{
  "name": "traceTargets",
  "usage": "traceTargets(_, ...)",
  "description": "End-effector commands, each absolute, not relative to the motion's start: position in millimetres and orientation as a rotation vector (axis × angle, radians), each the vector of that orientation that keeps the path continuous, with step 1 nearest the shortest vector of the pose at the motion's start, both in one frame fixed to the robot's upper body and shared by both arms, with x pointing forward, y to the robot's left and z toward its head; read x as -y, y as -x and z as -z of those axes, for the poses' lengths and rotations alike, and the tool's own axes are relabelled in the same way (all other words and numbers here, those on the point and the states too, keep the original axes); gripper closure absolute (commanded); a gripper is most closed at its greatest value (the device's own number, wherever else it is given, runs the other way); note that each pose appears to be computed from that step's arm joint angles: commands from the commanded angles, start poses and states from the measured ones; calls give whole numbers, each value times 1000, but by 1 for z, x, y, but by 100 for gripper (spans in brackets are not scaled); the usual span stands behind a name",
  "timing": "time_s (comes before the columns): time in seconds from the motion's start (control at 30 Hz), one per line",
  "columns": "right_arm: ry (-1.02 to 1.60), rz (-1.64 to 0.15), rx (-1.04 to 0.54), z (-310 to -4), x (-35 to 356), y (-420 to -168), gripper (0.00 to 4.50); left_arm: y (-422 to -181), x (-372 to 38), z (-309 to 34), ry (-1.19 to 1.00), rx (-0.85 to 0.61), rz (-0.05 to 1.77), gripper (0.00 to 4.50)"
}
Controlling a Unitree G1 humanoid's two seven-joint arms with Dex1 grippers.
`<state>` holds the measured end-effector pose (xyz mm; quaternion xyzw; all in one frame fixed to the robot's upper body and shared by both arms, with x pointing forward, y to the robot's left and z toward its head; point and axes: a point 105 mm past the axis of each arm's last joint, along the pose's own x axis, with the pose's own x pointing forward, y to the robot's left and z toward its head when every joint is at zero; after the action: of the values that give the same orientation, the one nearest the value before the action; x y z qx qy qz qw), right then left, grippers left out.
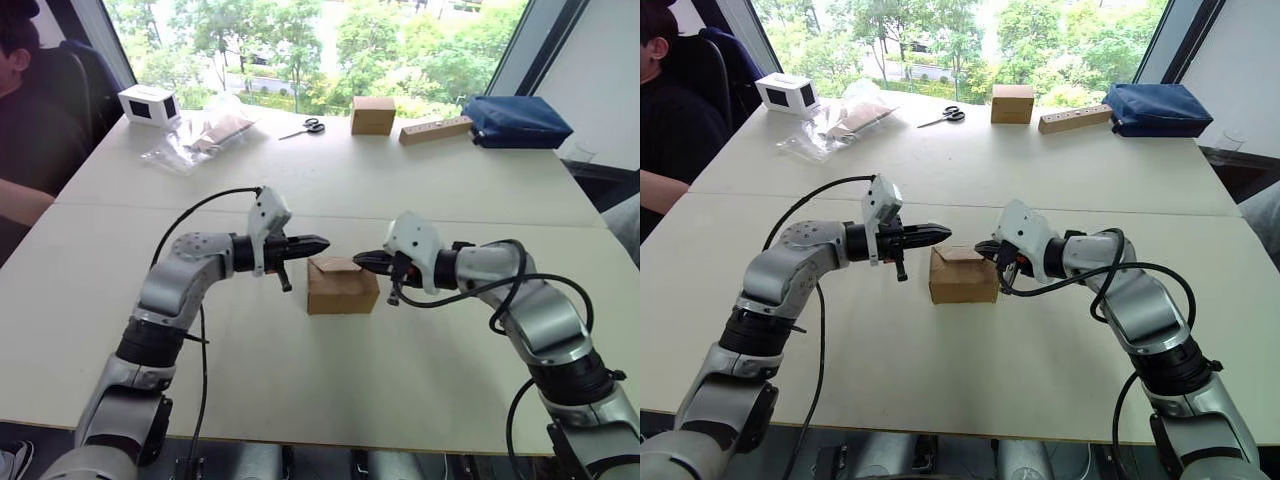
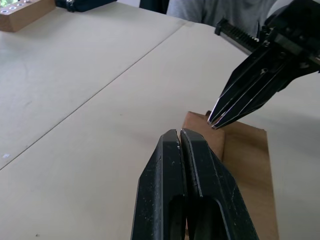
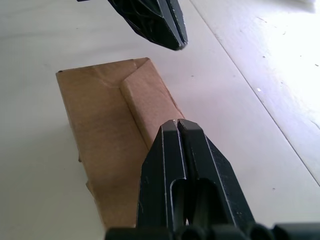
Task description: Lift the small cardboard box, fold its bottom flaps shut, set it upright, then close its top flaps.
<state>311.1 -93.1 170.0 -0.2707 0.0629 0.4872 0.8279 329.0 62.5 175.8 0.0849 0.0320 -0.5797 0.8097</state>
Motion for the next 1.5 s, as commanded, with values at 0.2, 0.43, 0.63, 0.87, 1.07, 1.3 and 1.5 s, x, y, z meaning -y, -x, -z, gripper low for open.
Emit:
traceTargets(0.2,645,-1046,-125,-167,89,-309,450,-314,-53,-157,-246,-113,1297,444)
traceTargets(0.43,688,-1046,-164,-154,91,-310,450,-315,-52,-146,-282,-140,1290,444)
traceTargets(0.63,691,-1048,-168,-153,91,-310,450,-316,-52,-146,-274,-140,1285,444)
traceTargets(0.87,637,-1001,-85,-177,95,-317,450,-334,-65,-175,-78,-42,1146,444)
traceTargets(1.07,249,-921,152,-239,113,-314,450,-339,-103,-205,18,-17,969,444)
traceTargets(1.3,79,-844,142,-242,142,-300,450,-319,-153,-199,53,-138,916,444)
traceTargets(1.5,62,-797,-104,-189,177,-268,450,-289,-176,-174,-9,-257,875,444)
